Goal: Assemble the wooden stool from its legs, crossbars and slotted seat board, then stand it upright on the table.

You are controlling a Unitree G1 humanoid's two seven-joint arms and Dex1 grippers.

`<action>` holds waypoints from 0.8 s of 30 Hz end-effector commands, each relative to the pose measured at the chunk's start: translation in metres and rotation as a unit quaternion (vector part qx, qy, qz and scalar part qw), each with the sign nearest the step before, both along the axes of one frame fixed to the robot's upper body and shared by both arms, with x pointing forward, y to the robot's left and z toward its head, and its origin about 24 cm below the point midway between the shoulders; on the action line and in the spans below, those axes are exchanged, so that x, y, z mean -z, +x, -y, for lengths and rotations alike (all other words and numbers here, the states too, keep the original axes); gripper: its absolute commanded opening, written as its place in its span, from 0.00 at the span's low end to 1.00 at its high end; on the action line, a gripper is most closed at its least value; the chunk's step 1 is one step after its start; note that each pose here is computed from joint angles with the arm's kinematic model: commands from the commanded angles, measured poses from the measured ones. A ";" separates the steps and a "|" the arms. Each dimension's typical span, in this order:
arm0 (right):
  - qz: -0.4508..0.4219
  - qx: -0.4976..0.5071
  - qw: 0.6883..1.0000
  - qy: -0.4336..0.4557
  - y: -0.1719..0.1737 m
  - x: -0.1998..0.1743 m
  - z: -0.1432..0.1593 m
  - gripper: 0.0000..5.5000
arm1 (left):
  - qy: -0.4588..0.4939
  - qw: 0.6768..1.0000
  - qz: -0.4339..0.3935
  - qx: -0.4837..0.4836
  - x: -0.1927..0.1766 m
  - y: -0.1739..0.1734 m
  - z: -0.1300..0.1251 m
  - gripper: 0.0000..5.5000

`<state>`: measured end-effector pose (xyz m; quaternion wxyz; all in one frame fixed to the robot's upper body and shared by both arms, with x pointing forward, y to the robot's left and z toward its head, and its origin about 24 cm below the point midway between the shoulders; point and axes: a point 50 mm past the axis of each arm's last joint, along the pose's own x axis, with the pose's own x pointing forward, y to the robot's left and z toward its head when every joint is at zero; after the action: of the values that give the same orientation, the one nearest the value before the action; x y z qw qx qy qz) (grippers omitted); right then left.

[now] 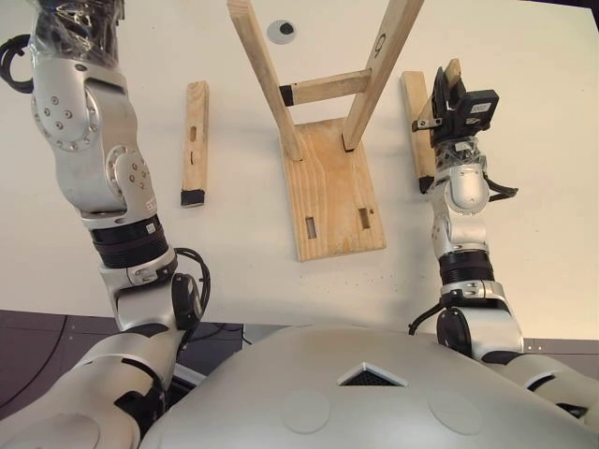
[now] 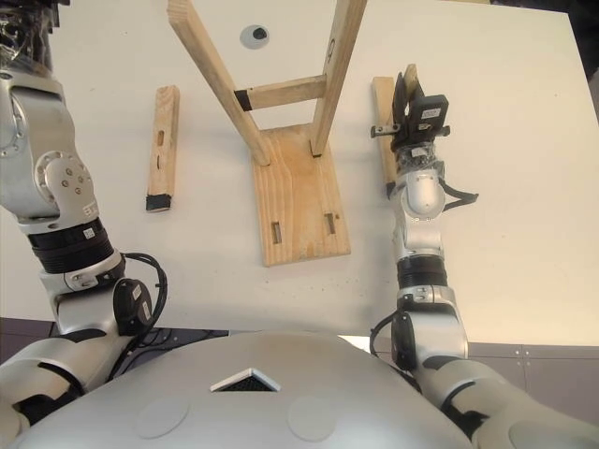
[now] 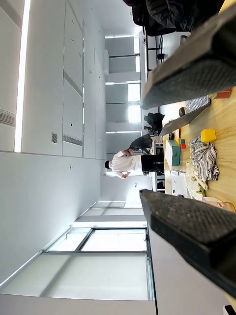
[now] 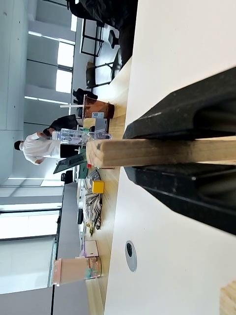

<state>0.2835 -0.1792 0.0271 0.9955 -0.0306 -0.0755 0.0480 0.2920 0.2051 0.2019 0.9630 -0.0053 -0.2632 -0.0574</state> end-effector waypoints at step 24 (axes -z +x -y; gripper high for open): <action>-0.171 -0.034 0.982 -0.072 -0.044 -0.009 0.052 0.41 | 0.000 0.999 -0.015 -0.035 0.009 -0.002 -0.011 0.54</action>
<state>0.2483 -0.2274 0.0336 0.9919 -0.0859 0.0546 0.0761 0.2930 0.2146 0.1949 0.9680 -0.0025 -0.2486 -0.0335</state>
